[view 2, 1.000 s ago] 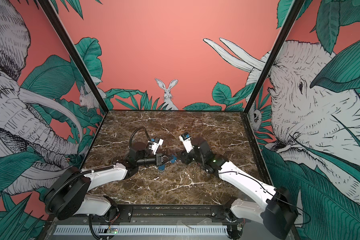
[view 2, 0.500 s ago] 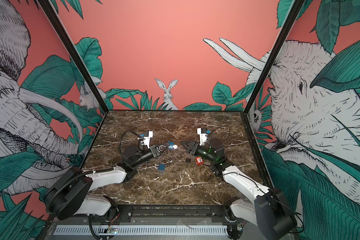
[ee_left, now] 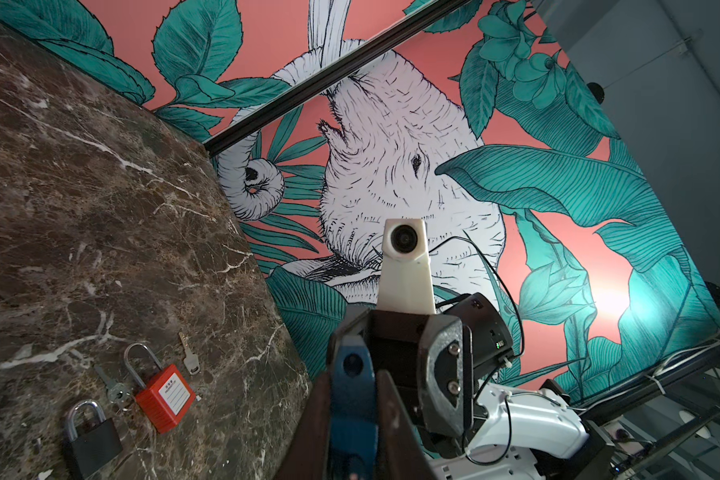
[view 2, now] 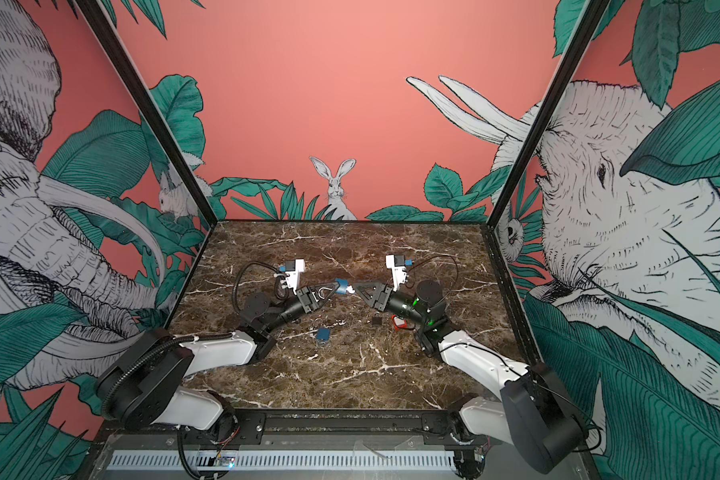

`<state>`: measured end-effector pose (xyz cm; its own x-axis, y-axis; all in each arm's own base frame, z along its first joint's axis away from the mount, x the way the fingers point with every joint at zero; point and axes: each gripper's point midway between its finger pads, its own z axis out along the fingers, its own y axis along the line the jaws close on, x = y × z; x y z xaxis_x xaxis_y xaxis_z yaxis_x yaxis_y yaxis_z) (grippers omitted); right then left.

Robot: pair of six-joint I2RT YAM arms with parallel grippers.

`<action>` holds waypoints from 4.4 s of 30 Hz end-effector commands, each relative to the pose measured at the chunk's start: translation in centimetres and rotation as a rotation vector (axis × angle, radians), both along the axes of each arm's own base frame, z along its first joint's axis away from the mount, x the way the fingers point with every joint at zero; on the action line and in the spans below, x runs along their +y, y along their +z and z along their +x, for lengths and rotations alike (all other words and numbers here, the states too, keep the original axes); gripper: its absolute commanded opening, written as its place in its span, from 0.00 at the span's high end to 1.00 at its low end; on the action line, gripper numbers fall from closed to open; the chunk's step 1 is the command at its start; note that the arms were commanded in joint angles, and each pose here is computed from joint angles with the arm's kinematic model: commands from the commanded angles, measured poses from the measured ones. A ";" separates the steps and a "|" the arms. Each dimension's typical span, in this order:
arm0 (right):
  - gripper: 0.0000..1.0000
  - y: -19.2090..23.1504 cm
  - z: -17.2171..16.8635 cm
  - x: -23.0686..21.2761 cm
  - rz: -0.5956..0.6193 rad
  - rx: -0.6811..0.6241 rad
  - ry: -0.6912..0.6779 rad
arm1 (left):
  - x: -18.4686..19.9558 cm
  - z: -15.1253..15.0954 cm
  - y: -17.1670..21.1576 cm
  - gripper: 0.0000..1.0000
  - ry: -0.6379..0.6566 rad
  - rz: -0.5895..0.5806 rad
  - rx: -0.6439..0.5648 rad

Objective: Lock with the key

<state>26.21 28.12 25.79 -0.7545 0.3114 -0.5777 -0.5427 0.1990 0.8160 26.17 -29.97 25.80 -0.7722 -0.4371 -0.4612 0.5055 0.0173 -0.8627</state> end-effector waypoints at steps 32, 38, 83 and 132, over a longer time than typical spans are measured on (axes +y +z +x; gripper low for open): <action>0.77 2.3 -0.7 2.3 0.048 -0.075 0.081 | -0.8 -1.0 3.5 1.00 -0.068 -0.073 -0.106; 0.90 2.4 -0.7 2.6 0.063 -0.066 0.088 | -1.1 -0.9 2.8 1.00 -0.080 -0.061 -0.091; 1.00 2.0 -0.6 0.7 -0.024 -0.039 0.043 | 1.0 -3.1 -1.3 0.98 -0.185 0.231 -0.133; 0.51 1.8 -2.1 -2.7 -0.303 -0.601 -0.002 | 1.0 -3.7 3.2 1.00 -0.233 0.020 -0.128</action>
